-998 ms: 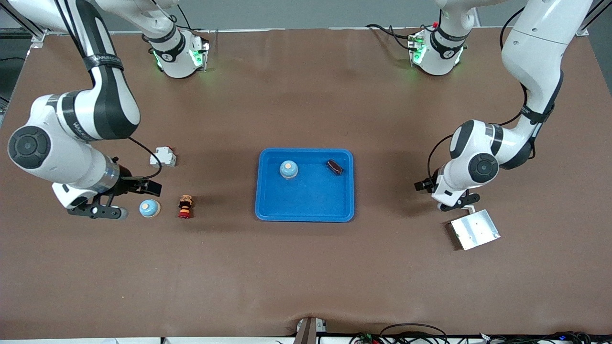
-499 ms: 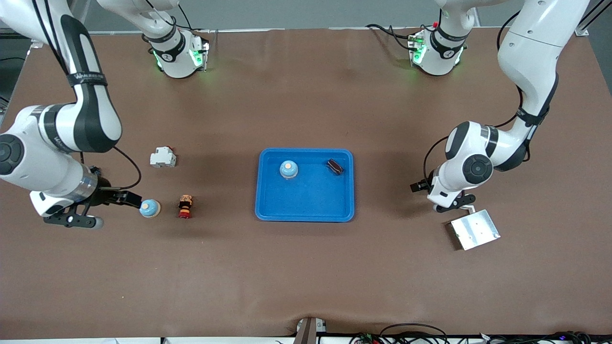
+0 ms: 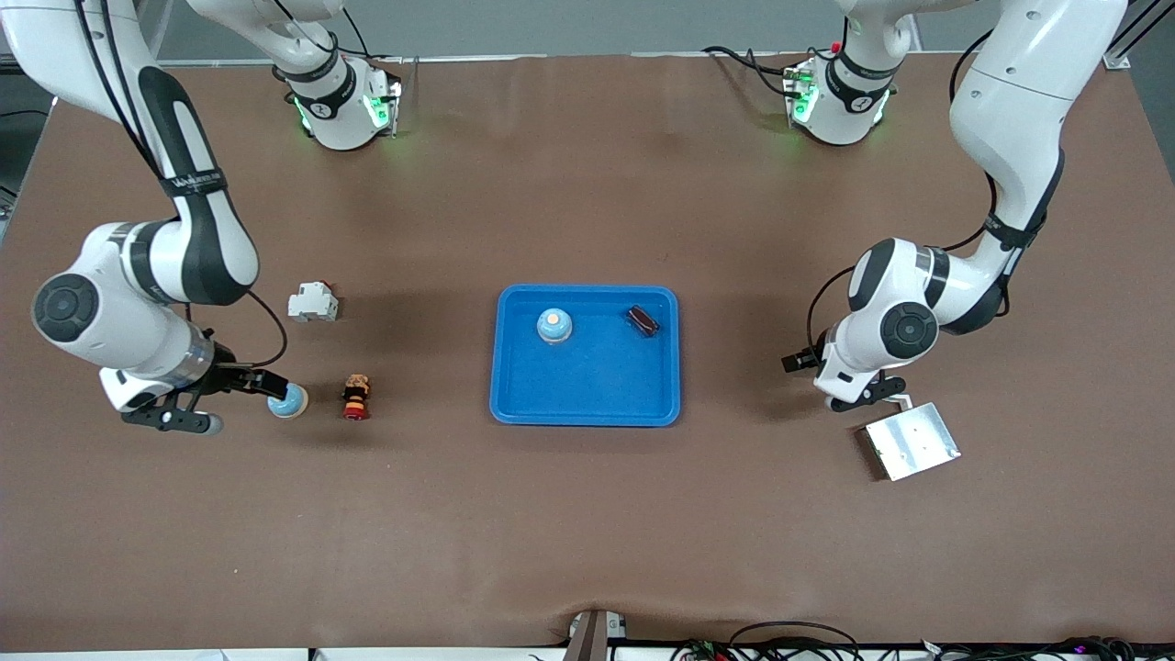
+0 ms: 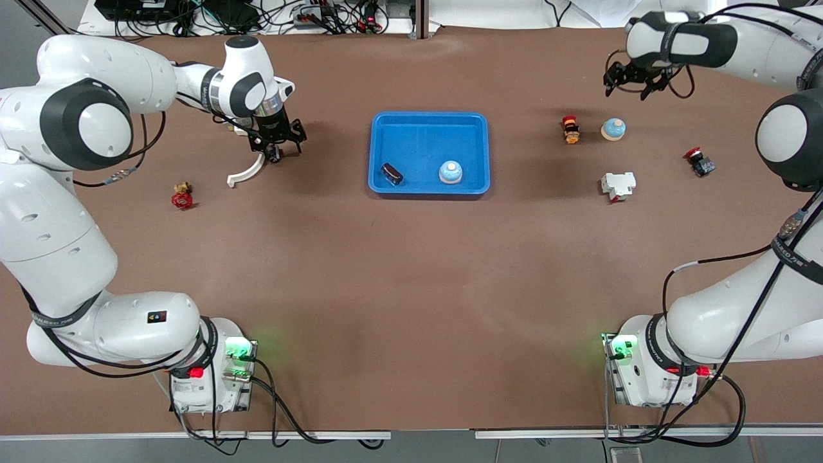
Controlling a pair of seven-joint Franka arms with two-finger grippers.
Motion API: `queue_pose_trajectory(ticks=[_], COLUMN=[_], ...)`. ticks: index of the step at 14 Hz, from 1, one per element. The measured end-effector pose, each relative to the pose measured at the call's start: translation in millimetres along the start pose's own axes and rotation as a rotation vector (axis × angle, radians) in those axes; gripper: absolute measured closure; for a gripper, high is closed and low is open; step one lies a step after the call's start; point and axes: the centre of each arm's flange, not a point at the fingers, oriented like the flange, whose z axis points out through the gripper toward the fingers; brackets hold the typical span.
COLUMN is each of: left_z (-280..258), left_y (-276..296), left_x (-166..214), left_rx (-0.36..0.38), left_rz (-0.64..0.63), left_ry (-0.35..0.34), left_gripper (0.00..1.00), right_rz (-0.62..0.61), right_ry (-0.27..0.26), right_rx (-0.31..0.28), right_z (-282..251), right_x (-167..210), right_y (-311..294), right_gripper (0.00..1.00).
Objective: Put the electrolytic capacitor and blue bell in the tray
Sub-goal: 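Grasp the second capacitor with the left gripper while the right gripper grasps the button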
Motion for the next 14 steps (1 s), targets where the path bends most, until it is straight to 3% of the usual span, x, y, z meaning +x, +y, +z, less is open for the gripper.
queue_pose_trajectory(ticks=[11, 13, 14], left_z=[3, 3, 3], left_y=[-5, -6, -6], left_x=[5, 5, 5], left_rx=[0.005, 0.005, 0.005], left_rz=[-0.005, -0.007, -0.016], left_ry=[0.001, 0.0, 0.0], left_gripper=[0.0, 0.05, 0.13], right_rz=[0.007, 0.014, 0.018], right_ry=[0.029, 0.034, 0.031], right_rx=[0.001, -0.001, -0.003], right_z=[49, 66, 73], right_x=[-17, -16, -16], right_y=[6, 12, 15], right_gripper=[0.0, 0.0, 0.0])
